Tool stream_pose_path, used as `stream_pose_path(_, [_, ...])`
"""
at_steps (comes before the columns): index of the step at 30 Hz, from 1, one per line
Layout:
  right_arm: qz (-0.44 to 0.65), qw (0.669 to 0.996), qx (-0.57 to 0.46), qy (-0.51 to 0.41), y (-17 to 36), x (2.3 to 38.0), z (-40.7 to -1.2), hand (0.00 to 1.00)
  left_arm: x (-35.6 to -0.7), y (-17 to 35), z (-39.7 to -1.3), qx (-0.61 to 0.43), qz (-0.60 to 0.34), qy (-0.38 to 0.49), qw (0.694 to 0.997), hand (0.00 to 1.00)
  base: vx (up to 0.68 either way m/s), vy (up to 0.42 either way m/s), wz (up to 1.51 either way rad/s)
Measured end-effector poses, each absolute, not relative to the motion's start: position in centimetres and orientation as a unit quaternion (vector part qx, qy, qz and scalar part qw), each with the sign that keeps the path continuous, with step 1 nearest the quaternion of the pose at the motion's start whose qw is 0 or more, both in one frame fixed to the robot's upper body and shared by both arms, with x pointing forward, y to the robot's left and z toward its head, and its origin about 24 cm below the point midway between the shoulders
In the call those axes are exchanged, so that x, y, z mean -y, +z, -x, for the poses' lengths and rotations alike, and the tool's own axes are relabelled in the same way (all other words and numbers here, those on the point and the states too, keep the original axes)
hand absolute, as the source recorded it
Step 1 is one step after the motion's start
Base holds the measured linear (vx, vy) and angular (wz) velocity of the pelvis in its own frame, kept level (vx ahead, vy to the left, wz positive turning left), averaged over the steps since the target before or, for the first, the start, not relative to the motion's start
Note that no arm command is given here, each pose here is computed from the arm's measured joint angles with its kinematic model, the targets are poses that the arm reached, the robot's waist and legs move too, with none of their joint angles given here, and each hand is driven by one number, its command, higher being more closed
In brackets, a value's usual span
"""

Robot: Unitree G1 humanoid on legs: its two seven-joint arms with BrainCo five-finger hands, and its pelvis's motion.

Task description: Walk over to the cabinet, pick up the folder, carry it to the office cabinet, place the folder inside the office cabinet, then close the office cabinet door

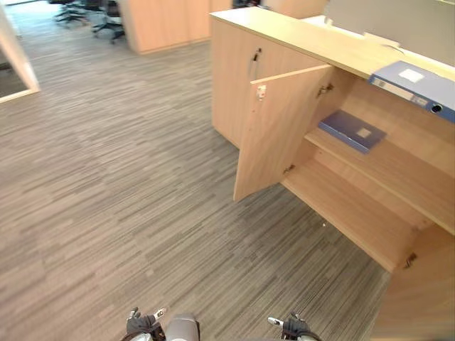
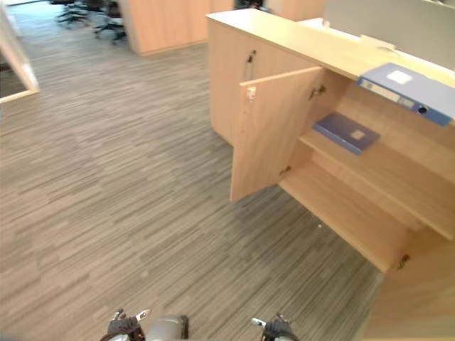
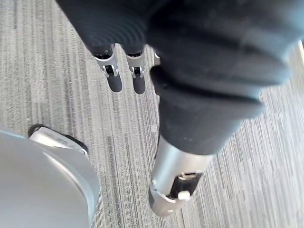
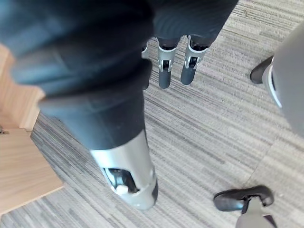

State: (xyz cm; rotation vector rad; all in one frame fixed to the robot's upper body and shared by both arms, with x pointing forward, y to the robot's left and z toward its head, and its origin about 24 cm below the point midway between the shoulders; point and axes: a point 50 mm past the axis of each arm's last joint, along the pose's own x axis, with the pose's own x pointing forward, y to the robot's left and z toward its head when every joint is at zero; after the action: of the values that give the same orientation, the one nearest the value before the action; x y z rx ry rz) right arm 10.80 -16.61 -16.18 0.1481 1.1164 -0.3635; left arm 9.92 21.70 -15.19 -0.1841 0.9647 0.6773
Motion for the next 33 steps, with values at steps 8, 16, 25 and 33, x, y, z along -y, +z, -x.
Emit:
stream_pose_path(8, [-0.066, 0.834, -0.521, -0.172, -16.1, 16.7, -10.7, 0.00, -20.8, -15.5, -9.9, -0.472, 0.074, 0.292, 0.829, 0.00, 0.09, 0.219, -0.96])
stream_pose_path(16, [-0.086, 0.806, -0.527, -0.254, -16.4, 20.0, -8.3, 0.00, -19.6, -16.0, -9.5, -0.494, 0.064, 0.270, 0.824, 0.00, 0.20, -0.133, -0.22])
stream_pose_path(25, [-0.130, 0.793, -0.522, -0.284, -16.5, 20.2, -8.0, 0.00, -19.7, -15.7, -9.9, -0.474, 0.105, 0.302, 0.821, 0.00, 0.36, -0.190, -0.20])
stream_pose_path(33, [-0.093, 0.818, -0.518, -0.230, -16.1, 18.9, -10.4, 0.00, -20.5, -15.1, -10.1, -0.445, 0.110, 0.317, 0.830, 0.00, 0.30, 0.148, -0.83])
